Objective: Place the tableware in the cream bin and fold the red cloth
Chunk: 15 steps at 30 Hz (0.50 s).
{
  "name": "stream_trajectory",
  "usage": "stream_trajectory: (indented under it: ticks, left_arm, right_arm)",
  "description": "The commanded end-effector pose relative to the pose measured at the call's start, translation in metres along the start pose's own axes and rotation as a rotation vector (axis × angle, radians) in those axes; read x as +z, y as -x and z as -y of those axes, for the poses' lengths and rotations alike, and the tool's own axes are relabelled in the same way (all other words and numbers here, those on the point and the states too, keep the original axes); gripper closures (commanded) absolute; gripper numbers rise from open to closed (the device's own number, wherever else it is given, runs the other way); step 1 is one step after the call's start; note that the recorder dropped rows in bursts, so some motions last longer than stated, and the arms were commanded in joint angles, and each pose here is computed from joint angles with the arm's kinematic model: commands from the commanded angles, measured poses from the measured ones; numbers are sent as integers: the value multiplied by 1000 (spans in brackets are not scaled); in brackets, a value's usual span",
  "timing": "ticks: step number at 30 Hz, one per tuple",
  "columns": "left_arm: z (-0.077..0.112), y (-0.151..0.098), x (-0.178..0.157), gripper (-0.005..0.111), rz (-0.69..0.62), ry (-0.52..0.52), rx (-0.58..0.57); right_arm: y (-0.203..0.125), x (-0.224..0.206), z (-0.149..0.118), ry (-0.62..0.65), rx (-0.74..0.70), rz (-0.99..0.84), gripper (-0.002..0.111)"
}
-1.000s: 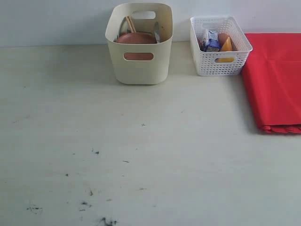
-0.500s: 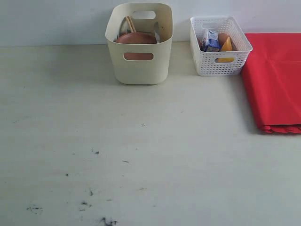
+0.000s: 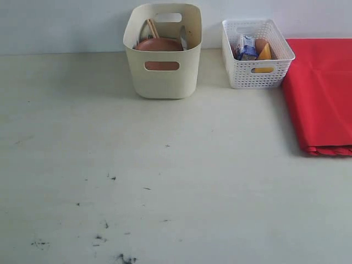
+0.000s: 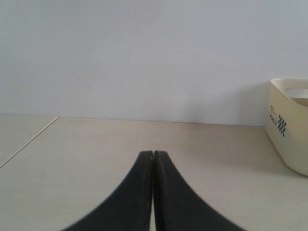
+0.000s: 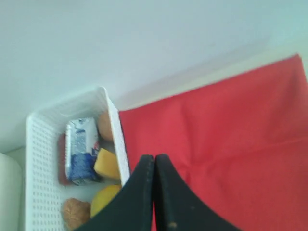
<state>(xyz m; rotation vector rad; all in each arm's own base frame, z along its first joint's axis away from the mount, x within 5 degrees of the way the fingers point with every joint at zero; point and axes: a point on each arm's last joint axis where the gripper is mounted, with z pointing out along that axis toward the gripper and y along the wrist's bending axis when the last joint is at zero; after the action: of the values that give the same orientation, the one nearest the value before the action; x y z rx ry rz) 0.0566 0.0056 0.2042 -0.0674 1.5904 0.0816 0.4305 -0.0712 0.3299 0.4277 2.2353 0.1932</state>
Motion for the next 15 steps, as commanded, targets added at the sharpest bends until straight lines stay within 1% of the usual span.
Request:
stream_trajectory:
  ticks: [1, 3, 6, 10, 15]
  left_arm:
    - [0, 0, 0, 104, 7, 3, 6]
    - [0, 0, 0, 104, 7, 3, 6]
    - [0, 0, 0, 104, 7, 3, 6]
    - [0, 0, 0, 104, 7, 3, 6]
    - [0, 0, 0, 104, 7, 3, 6]
  right_arm:
    - [-8, -55, -18, 17, -84, 169, 108]
    - [-20, -77, -16, 9, -102, 180, 108]
    - [-47, -109, -11, -13, -133, 176, 108]
    - [-92, -148, -1, -26, -154, 189, 108]
    - [-146, -182, 11, -25, -173, 257, 108]
